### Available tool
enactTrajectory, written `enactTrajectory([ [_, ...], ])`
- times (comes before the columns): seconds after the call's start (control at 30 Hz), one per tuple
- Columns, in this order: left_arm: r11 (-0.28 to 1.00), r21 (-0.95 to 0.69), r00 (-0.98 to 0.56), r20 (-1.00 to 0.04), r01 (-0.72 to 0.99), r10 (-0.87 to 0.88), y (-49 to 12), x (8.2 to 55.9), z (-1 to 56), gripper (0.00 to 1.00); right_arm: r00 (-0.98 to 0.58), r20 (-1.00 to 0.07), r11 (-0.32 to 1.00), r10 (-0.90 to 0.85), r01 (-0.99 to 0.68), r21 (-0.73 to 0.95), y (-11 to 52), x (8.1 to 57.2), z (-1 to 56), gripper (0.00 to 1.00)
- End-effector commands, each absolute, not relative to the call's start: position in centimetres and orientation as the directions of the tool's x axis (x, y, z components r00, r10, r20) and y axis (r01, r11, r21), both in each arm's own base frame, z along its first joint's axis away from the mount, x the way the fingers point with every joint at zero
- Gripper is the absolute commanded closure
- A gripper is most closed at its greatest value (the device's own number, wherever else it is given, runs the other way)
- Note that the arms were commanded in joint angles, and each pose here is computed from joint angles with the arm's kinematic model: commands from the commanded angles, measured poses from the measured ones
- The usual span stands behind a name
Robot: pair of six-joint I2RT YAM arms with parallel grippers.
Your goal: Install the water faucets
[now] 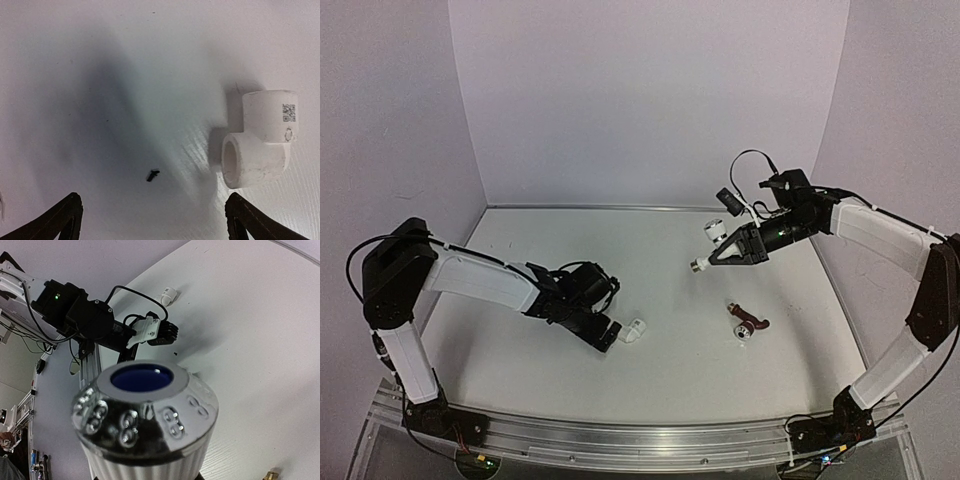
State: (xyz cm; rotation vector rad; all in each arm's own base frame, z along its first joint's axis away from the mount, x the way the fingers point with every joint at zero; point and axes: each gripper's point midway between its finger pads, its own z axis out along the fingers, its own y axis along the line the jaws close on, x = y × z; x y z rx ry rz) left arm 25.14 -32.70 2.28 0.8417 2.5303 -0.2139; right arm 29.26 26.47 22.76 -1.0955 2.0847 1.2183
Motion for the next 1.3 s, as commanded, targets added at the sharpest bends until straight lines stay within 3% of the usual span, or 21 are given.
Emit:
enactTrajectory([
  [0.0, 0.865, -0.043, -0.725, -0.567, 0.5, 0.391, -31.9, 26.6, 4.8, 0.0, -0.515, -0.77, 0.258, -0.375, -0.856, 0.447, 26.6, 29.6, 24.2, 1.0],
  [0.1, 0.813, -0.148, -0.71, -0.591, 0.562, 0.383, -34.0, 25.4, 5.5, 0.0, -0.51, -0.775, 0.261, -0.373, -0.859, 0.44, 26.5, 29.7, 24.6, 1.0],
  [0.3, 0.727, -0.199, -0.659, -0.619, 0.658, 0.427, -38.2, 23.3, 5.7, 0.0, -0.514, -0.773, 0.258, -0.372, -0.857, 0.445, 26.6, 29.7, 24.5, 1.0],
  [0.83, 0.843, -0.082, -0.666, -0.655, 0.532, 0.357, -36.4, 27.4, 2.6, 0.0, -0.512, -0.776, 0.257, -0.367, -0.858, 0.445, 26.7, 29.9, 24.8, 1.0],
  [1.03, 0.867, -0.067, -0.629, -0.716, 0.495, 0.304, -34.1, 28.0, 3.3, 0.0, -0.512, -0.777, 0.255, -0.366, -0.858, 0.445, 26.7, 29.8, 24.9, 1.0],
  [1.27, 0.823, -0.184, -0.535, -0.829, 0.537, 0.163, -34.7, 26.7, 8.4, 0.0, -0.494, -0.789, 0.258, -0.364, -0.868, 0.424, 26.6, 29.9, 25.6, 1.0],
])
